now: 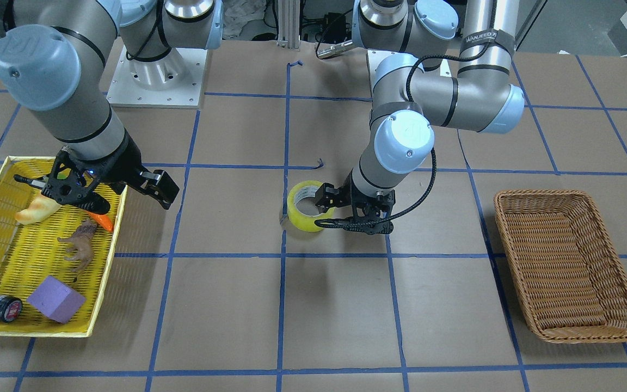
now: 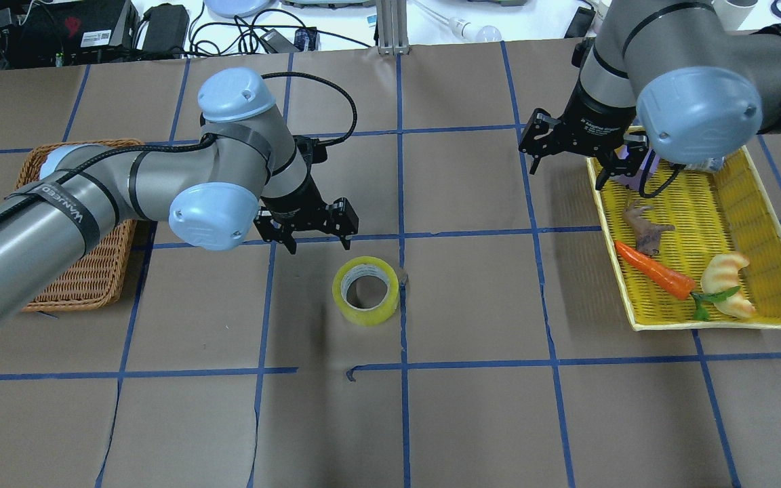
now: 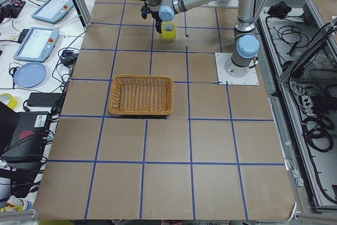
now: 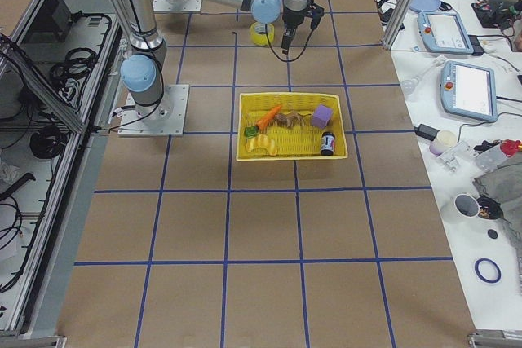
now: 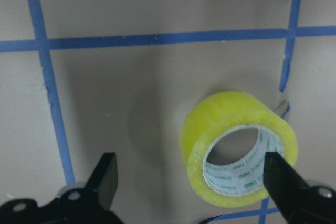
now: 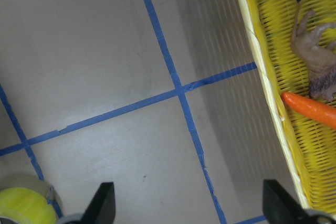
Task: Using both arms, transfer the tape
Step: 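Lower the left gripper onto the tape roll and grip its rim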
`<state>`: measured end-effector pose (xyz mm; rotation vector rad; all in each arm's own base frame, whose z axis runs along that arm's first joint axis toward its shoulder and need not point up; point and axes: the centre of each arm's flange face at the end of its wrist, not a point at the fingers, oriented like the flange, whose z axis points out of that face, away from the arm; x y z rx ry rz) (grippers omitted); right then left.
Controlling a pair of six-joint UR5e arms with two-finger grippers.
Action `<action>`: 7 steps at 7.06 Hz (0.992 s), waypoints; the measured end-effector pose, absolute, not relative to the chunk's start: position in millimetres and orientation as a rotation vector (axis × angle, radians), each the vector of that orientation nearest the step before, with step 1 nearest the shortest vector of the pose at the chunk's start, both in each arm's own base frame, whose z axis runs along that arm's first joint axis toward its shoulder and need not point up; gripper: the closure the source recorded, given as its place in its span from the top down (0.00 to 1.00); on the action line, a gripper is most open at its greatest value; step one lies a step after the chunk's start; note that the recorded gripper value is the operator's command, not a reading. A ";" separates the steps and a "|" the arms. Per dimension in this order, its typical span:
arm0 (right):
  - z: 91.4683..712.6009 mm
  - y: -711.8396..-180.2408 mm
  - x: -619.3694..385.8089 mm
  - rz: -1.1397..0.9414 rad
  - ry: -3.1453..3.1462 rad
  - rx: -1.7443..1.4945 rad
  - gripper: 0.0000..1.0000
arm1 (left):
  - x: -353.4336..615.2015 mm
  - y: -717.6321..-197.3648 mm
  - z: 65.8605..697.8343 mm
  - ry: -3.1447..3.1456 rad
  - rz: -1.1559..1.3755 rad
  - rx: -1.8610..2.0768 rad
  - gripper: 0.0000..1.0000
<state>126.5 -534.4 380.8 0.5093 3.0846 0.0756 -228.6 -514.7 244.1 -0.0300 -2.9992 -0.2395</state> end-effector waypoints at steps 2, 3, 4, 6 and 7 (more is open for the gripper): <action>383.1 -526.1 120.0 0.115 3.143 0.505 1.00 | -250.1 -506.1 216.3 -3.007 -0.298 -0.063 1.00; 383.1 -524.2 119.2 0.122 3.157 0.500 1.00 | -260.5 -496.8 202.8 -3.011 -0.329 -0.088 1.00; 384.1 -523.6 119.5 0.120 3.161 0.496 1.00 | -267.5 -483.2 188.6 -3.015 -0.344 -0.112 1.00; 386.7 -524.2 120.2 0.110 3.162 0.494 1.00 | -270.3 -459.4 164.6 -3.020 -0.326 -0.144 0.74; 387.2 -524.3 120.5 0.108 3.161 0.493 1.00 | -269.5 -458.2 165.4 -3.019 -0.303 -0.157 0.59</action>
